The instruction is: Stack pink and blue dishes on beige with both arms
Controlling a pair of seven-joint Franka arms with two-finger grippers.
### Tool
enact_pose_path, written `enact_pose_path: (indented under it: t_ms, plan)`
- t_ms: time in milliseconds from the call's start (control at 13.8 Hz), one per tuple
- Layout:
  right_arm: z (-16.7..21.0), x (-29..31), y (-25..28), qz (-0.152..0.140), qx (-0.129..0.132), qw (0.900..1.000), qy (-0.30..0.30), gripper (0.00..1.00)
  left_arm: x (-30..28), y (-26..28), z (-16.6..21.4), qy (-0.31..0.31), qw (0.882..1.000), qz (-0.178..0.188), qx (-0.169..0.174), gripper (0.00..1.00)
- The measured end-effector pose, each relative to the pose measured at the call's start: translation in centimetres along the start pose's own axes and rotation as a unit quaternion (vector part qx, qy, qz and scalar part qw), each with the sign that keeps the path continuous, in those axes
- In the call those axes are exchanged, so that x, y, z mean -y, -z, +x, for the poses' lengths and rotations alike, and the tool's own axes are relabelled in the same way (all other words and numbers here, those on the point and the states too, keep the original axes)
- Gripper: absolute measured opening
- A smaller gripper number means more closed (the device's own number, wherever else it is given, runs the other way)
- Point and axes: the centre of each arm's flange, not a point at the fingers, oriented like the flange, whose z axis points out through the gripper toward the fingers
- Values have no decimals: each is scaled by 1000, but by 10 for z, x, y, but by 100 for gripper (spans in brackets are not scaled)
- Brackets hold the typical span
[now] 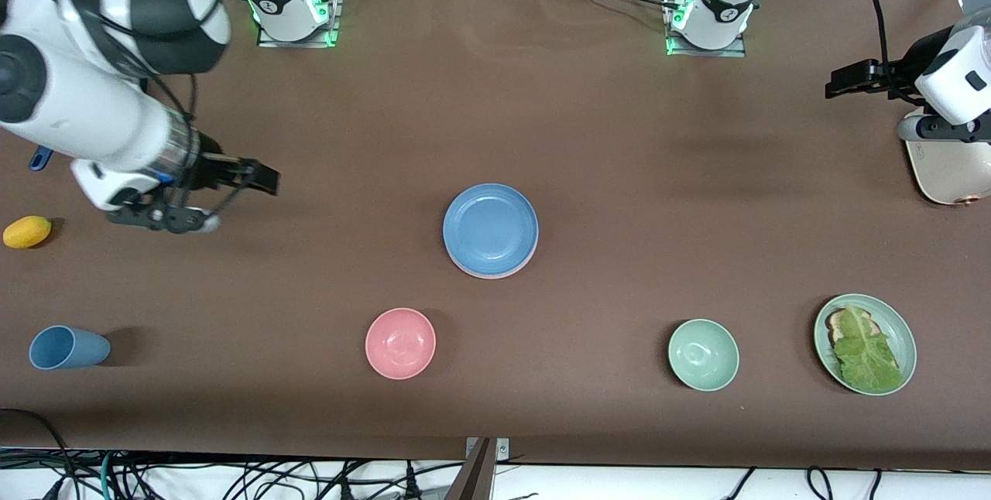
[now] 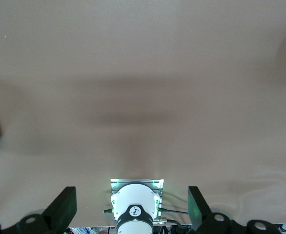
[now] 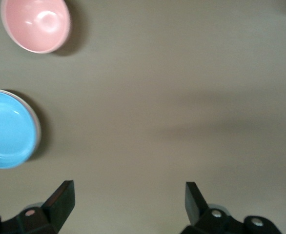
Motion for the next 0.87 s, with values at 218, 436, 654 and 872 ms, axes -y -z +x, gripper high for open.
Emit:
enact_pose_path:
  t_ms: [218,436,654,872]
  plan:
    - [-4,-29,41,-42,-3,999,15,100,0,0,0,0,1000,0,0,100]
    - [-17,-59,69,-29,-3,1000,11,100,0,0,0,0,1000,0,0,100]
    - [-32,-111,65,4,-22,1000,-13,100,0,0,0,0,1000,0,0,100]
    - [-63,-129,46,18,-53,998,-21,100,0,0,0,0,1000,0,-1,100]
